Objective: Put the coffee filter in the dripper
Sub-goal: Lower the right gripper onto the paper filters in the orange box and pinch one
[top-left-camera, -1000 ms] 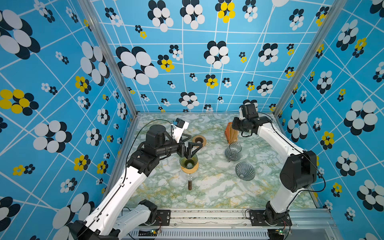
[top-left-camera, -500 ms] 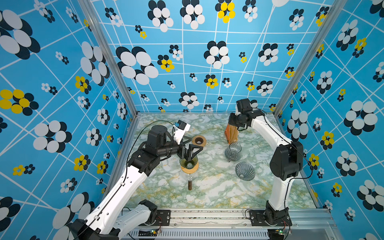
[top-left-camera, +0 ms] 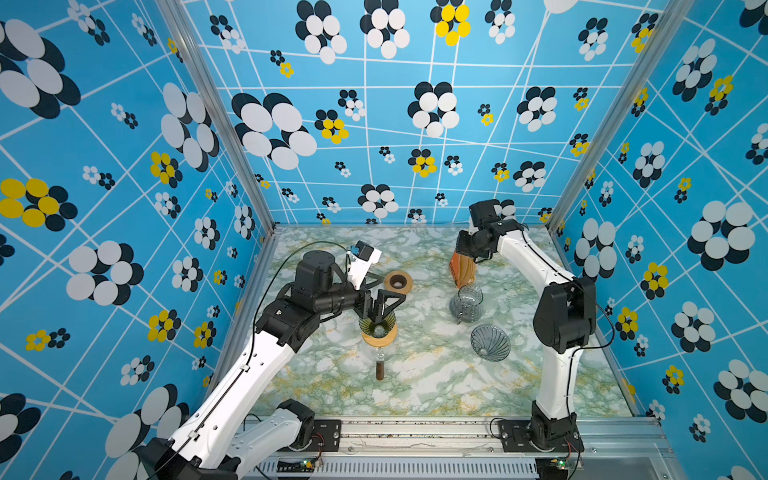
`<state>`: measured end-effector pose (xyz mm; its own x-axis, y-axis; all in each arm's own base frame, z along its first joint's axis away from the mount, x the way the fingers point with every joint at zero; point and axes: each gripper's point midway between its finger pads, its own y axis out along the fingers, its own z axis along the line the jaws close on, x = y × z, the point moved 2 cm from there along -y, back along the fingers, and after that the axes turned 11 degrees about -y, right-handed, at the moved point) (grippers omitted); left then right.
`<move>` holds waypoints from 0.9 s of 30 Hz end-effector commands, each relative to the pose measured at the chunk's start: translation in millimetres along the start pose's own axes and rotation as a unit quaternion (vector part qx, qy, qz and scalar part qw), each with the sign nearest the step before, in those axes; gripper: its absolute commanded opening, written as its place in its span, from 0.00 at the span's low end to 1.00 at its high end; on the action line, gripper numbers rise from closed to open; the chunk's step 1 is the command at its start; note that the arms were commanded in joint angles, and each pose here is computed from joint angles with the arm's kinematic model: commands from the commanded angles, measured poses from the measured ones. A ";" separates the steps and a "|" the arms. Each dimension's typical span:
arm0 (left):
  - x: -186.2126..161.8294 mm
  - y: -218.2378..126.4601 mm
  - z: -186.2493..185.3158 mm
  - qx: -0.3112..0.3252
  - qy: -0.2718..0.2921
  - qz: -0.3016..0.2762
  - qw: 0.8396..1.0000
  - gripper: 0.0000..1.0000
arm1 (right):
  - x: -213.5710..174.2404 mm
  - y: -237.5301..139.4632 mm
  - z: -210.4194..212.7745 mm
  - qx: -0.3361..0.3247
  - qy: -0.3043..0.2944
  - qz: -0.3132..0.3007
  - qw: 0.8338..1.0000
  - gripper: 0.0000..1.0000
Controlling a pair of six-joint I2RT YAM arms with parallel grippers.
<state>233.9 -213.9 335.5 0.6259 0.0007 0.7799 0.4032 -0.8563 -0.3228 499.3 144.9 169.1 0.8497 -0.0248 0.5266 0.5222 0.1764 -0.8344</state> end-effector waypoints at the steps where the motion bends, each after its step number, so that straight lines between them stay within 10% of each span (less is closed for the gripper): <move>1: 3.5 -0.9 -2.5 -0.001 0.010 -0.001 1.000 0.99 | 2.5 1.5 -6.1 -0.010 0.000 0.004 1.000 0.11; 27: 3.7 -1.0 -2.5 0.000 0.006 0.002 1.000 0.99 | 0.6 19.7 -12.3 -0.028 -0.006 0.019 0.999 0.11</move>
<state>236.0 -215.0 331.9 0.6350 -0.0037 0.7725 0.3993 -0.8545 -0.3323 508.9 142.6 150.7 0.8666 -0.0151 0.4987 0.4953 0.1467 -0.8562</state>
